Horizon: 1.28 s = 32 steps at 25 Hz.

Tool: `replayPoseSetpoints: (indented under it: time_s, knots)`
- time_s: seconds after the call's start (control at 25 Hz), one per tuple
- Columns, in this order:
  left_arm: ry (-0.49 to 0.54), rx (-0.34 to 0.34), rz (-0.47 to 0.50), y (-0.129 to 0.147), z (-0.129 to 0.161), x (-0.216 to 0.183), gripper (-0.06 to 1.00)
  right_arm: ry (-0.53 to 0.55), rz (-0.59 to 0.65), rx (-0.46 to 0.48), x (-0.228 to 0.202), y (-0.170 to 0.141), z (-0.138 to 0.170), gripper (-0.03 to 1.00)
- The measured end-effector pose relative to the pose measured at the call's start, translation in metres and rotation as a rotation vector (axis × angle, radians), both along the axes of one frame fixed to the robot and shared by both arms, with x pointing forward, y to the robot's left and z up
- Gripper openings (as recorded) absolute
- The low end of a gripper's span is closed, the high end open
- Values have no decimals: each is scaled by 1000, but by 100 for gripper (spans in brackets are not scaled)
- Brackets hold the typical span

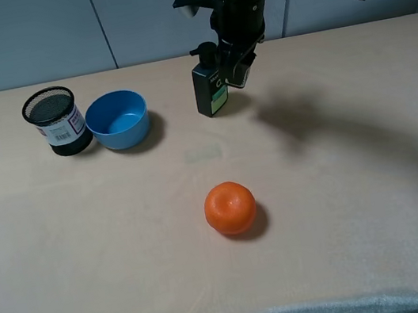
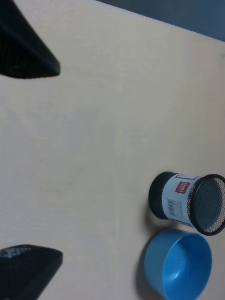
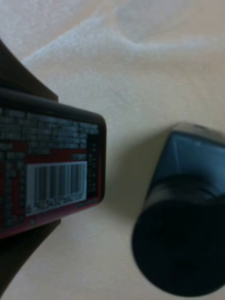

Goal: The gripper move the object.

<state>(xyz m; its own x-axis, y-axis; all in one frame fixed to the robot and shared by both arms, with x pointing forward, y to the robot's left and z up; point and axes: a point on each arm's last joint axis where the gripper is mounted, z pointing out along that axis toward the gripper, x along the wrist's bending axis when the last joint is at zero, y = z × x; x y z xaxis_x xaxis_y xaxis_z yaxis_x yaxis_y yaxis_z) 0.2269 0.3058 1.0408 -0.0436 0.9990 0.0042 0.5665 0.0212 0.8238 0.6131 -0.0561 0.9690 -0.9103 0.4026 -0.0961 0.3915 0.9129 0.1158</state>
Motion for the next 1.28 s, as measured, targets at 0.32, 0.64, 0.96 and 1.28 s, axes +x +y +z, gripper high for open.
replayPoseSetpoints:
  time_s: [0.32,0.64,0.96,1.28]
  knots:
    - [0,0,0,0,0,0,79,63,0,-42,4,2,-32,34]
    - [0,0,0,0,0,0,79,93,-29,-61,12,-9,-50,34]
    - [0,0,0,0,0,0,79,98,-62,-61,19,-21,-50,34]
    - [0,0,0,0,0,0,79,99,-108,-58,29,-40,-50,34]
